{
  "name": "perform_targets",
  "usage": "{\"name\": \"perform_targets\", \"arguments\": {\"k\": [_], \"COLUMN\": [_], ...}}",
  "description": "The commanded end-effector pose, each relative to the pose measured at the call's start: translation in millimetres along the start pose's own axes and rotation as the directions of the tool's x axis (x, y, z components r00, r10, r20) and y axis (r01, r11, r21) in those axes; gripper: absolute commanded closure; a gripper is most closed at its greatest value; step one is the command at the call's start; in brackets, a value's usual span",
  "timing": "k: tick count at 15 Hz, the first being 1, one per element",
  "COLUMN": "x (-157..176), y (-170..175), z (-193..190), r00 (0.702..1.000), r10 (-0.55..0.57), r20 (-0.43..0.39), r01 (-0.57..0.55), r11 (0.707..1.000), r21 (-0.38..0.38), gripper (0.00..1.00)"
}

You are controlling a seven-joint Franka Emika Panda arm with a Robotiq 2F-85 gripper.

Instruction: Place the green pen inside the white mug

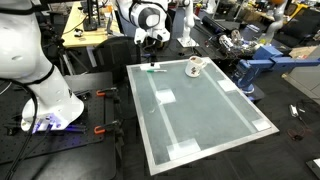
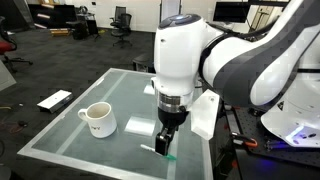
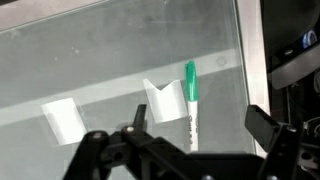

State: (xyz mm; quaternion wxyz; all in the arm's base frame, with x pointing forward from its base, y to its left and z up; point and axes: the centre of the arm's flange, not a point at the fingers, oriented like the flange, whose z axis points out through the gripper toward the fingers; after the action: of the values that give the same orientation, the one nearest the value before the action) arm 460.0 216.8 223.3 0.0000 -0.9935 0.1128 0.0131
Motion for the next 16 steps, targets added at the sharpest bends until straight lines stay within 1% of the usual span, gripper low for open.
{"name": "perform_targets", "arguments": {"k": [1,5,10,13,16], "x": [-0.4,1.2,9.2,14.1,17.7], "y": [-0.6,-2.9,-4.0,-3.2,-4.9], "z": [-0.5,0.2,17.9,30.2,41.2], "r00": [1.000,1.000,1.000,0.999,0.997], "r10": [-0.001,-0.002,0.012,0.001,-0.011], "r20": [-0.001,-0.005,-0.021,-0.037,-0.076], "r01": [0.001,0.002,-0.013,-0.002,0.012], "r11": [1.000,1.000,1.000,1.000,1.000], "r21": [0.000,-0.003,-0.020,-0.009,0.009], "gripper": [0.00,0.00,0.00,0.00,0.00]}}
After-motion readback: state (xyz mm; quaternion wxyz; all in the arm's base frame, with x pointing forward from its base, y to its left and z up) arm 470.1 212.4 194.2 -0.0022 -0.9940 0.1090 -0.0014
